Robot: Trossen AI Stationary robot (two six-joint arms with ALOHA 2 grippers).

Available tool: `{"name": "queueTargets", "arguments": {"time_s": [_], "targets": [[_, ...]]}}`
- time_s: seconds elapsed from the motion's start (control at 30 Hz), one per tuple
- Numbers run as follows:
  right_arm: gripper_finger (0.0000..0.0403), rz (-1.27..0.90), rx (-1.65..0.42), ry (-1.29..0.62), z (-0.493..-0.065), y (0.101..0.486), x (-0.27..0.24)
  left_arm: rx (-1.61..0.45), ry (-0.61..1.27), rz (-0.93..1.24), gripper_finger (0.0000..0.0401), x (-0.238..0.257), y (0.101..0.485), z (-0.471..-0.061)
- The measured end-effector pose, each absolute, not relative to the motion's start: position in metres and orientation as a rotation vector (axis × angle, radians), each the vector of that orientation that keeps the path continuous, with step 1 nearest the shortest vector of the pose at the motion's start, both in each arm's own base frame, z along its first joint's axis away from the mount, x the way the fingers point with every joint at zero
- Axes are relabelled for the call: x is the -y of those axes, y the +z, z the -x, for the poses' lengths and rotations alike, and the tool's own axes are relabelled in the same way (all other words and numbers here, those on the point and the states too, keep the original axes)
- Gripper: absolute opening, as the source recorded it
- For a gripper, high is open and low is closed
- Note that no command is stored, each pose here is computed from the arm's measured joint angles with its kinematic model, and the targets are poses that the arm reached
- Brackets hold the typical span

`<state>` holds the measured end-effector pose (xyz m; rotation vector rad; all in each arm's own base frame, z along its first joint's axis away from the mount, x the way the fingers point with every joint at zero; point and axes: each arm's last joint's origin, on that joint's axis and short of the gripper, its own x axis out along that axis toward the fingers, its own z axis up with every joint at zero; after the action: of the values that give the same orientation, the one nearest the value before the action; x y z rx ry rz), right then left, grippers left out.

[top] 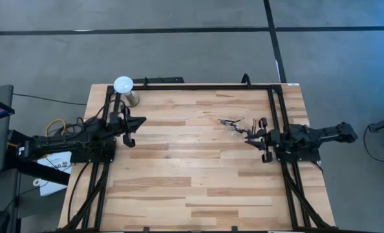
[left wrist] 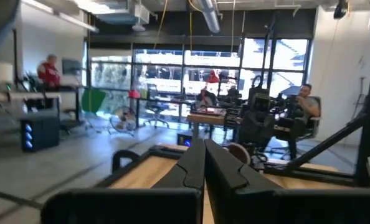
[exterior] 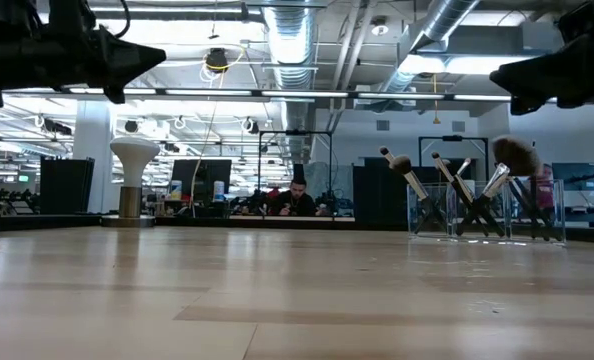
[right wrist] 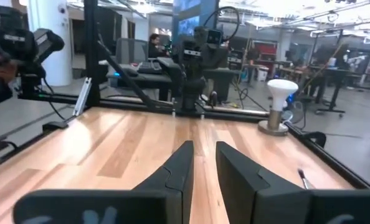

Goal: Pick & Place Makeup Supplies
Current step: Return to Home Position

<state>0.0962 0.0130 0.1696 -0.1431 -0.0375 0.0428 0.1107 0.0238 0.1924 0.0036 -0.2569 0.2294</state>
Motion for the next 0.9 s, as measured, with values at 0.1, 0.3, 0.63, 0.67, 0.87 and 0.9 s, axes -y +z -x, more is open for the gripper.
{"name": "queueTargets", "arguments": {"time_s": [0.1, 0.3, 0.63, 0.67, 0.87, 0.9], "targets": [[0.0060, 0.059, 0.034, 0.032, -0.0964, 0.1695, -0.0119, 0.246, 0.222, 0.052, 0.0004, -0.0239, 0.1909, -0.1121], [0.0060, 0.022, 0.032, 0.014, -0.0966, 0.1694, -0.0102, 0.215, 0.222, 0.065, 0.0004, -0.0245, 0.1877, -0.1149], [0.0060, 0.022, 0.030, 0.011, -0.0967, 0.1692, -0.0100, 0.194, 0.224, 0.067, 0.0004, -0.0249, 0.1856, -0.1169], [0.0060, 0.022, 0.030, 0.011, -0.0967, 0.1692, -0.0100, 0.194, 0.224, 0.067, 0.0004, -0.0249, 0.1856, -0.1169], [0.0060, 0.022, 0.029, 0.011, -0.0967, 0.1691, -0.0100, 0.196, 0.224, 0.067, 0.0004, -0.0249, 0.1858, -0.1169], [0.0060, 0.021, 0.029, 0.011, -0.0967, 0.1691, -0.0100, 0.197, 0.224, 0.067, 0.0004, -0.0249, 0.1859, -0.1169]]}}
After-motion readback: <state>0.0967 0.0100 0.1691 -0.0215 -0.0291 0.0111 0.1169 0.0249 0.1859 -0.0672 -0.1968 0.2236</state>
